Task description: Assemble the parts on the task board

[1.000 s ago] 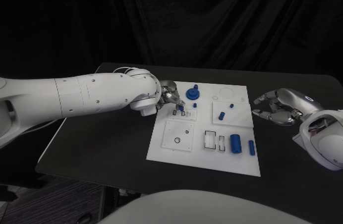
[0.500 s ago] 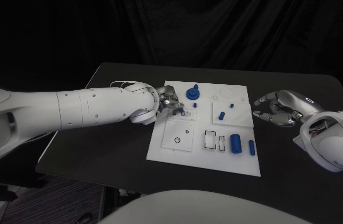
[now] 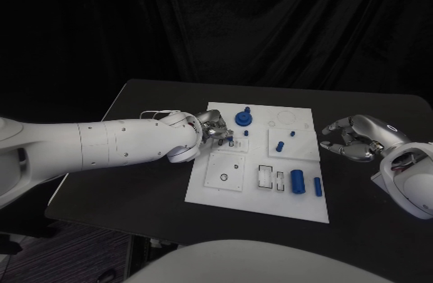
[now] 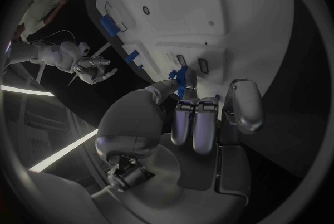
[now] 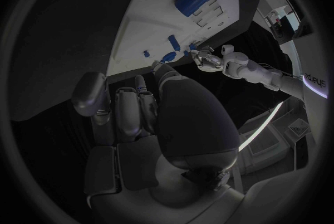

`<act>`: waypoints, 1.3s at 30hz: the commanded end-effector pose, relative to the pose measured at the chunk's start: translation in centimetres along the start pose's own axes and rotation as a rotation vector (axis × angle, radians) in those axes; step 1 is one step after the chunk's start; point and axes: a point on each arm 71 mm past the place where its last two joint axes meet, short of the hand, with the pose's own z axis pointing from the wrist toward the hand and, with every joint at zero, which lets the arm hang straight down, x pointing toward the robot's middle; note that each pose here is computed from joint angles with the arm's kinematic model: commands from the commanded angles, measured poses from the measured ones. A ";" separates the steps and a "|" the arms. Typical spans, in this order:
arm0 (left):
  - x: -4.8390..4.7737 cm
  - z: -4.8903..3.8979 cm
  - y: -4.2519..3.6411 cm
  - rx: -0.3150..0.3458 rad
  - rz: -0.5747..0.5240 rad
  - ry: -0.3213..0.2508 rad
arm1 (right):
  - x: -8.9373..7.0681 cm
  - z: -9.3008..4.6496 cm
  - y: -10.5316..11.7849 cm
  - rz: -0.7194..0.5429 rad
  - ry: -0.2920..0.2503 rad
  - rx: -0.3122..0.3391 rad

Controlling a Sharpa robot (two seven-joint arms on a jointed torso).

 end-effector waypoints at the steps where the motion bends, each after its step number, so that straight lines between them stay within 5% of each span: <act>1: 0.07 -0.05 -0.10 0.025 -0.002 -0.022 | 0.1 -0.1 -0.1 0.004 -0.002 0.016; 39: 1.03 -0.81 0.36 0.003 0.002 0.037 | 0.2 -0.1 -0.3 0.013 0.009 0.029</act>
